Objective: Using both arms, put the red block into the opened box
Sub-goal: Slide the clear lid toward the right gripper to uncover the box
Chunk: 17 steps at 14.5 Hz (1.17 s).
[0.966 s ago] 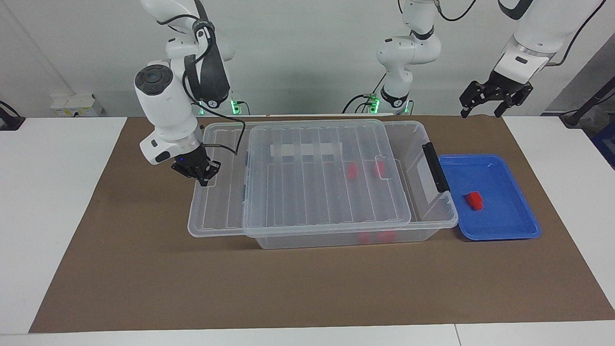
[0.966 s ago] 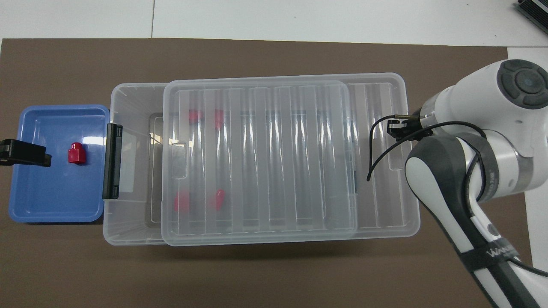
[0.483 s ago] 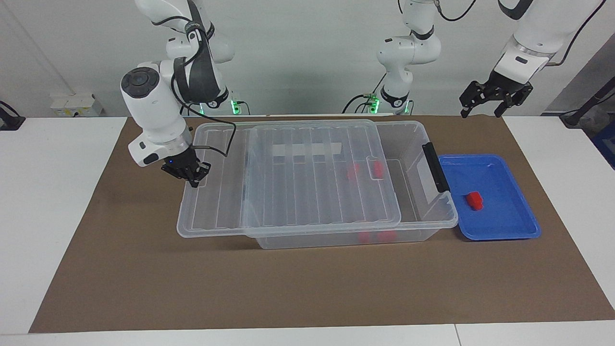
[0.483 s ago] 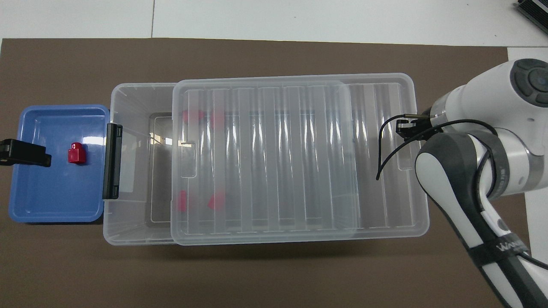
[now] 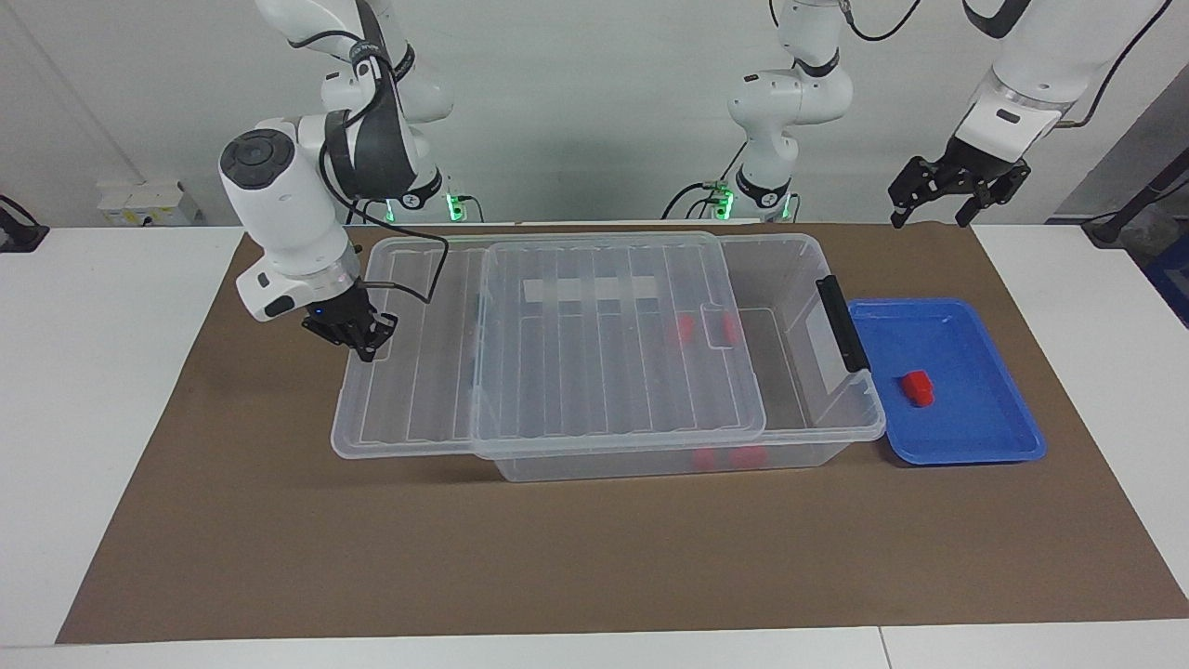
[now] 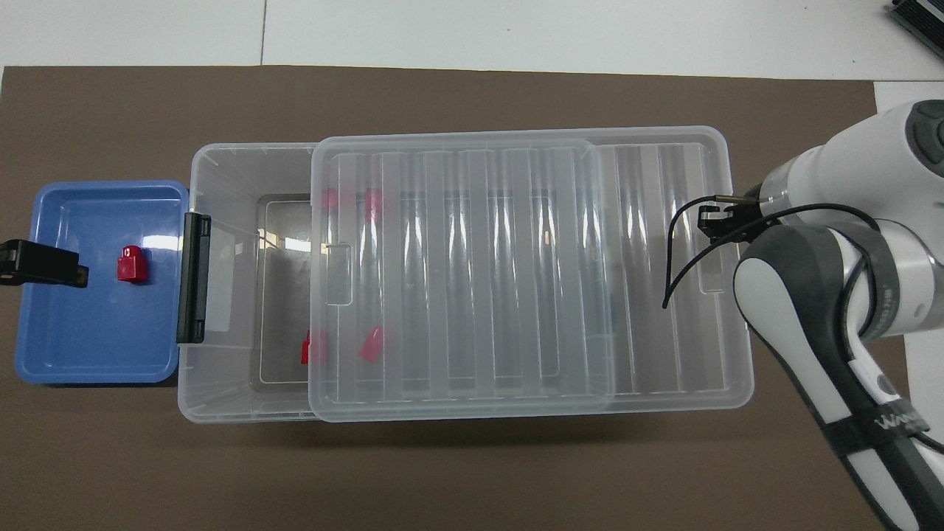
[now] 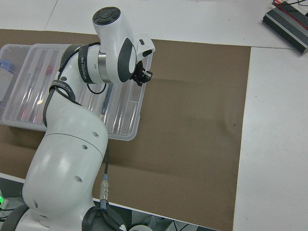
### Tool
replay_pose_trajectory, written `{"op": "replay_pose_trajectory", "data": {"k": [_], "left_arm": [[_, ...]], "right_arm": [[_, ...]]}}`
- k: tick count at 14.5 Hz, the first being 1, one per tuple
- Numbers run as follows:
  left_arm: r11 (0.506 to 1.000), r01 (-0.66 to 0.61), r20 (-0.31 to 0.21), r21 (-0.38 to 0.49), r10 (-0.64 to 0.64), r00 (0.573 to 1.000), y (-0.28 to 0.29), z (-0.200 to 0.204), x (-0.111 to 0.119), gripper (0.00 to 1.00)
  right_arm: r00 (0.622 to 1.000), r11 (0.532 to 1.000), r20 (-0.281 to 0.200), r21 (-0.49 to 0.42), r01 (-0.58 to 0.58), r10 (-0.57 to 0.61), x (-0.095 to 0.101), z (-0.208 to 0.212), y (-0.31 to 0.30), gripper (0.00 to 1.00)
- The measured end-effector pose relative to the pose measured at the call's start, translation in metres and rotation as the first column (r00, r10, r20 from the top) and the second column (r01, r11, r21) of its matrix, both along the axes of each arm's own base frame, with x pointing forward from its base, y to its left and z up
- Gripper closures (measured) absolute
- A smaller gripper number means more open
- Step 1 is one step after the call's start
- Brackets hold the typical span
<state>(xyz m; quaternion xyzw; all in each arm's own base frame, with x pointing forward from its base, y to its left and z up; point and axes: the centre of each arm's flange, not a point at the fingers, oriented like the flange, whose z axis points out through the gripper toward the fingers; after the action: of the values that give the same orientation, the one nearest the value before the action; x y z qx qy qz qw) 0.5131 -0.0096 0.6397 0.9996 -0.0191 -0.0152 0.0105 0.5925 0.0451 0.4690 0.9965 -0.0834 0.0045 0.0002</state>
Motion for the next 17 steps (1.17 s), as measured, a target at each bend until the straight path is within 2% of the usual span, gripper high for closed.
{"op": "replay_pose_trajectory", "data": {"k": [10,17], "left_arm": [[1.0,0.0,0.0,0.0,0.0,1.0,0.0,0.0,0.0,0.0],[1.0,-0.001,0.0,0.0,0.001,1.0,0.001,0.0,0.0,0.0]], "right_arm": [[1.0,1.0,-0.002,-0.001,0.004,-0.004,0.001,0.0,-0.034,0.99],[1.0,1.0,-0.007,-0.002,0.005,-0.005,0.0,0.001,-0.035,0.99]]}}
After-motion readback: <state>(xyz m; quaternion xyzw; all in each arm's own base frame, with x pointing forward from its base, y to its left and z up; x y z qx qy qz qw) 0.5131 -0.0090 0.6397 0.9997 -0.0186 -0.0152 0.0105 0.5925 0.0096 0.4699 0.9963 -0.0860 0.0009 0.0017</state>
